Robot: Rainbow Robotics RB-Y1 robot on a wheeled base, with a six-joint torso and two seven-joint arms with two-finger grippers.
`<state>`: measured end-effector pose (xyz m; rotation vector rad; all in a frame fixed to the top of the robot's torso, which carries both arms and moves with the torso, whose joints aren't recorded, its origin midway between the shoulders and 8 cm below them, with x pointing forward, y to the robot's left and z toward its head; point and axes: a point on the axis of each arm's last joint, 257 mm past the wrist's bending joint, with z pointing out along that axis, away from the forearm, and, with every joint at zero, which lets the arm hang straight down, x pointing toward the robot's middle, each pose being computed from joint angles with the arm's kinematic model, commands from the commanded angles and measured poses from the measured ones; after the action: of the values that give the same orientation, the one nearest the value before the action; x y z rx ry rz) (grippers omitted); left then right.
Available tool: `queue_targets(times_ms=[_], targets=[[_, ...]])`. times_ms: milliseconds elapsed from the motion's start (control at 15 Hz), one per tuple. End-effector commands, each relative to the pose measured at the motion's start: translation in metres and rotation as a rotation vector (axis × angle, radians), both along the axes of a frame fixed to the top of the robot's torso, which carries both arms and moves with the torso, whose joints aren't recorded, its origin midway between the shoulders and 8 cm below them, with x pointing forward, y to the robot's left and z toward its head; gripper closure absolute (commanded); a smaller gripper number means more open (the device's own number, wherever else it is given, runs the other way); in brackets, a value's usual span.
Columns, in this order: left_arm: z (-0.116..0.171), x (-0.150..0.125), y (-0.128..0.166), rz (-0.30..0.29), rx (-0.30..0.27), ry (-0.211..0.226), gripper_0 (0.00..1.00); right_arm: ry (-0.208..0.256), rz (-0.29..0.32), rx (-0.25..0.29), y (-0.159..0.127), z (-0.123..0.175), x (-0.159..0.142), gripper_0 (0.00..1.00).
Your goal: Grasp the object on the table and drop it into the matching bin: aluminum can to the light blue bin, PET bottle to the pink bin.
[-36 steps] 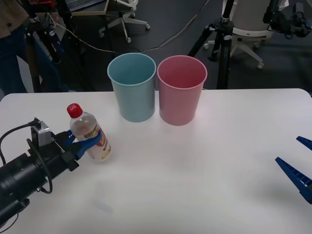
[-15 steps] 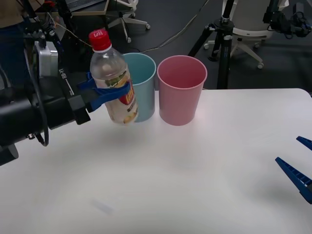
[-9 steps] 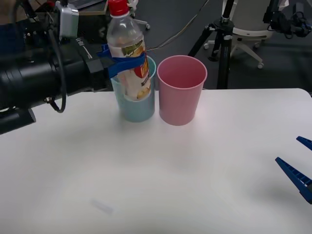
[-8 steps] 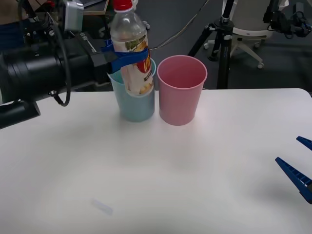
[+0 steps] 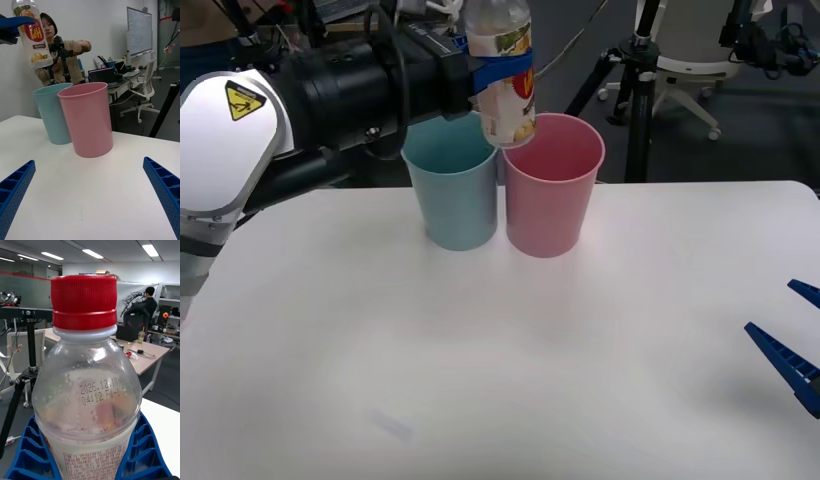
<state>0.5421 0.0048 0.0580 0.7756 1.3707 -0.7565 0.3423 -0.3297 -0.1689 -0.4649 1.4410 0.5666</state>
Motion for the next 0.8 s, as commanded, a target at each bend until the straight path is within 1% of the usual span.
queue_targets(times_ms=[67,267,467,533,667,800], targets=[[-0.006,0.018,-0.016,0.025,0.0,0.01,0.95,0.0,0.0,0.0,0.0,0.0,0.0,0.0],[-0.011,0.032,-0.038,0.029,-0.008,0.036,0.95,0.0,0.0,0.0,0.0,0.0,0.0,0.0],[-0.022,0.04,-0.059,0.055,0.003,0.038,0.95,0.0,0.0,0.0,0.0,0.0,0.0,0.0],[-0.027,0.041,-0.065,0.06,0.002,0.047,0.95,0.0,0.0,0.0,0.0,0.0,0.0,0.0],[-0.033,0.043,-0.071,0.065,0.003,0.06,0.95,0.0,0.0,0.0,0.0,0.0,0.0,0.0],[-0.037,0.049,-0.076,0.086,0.0,0.062,0.95,0.0,0.0,0.0,0.0,0.0,0.0,0.0]])
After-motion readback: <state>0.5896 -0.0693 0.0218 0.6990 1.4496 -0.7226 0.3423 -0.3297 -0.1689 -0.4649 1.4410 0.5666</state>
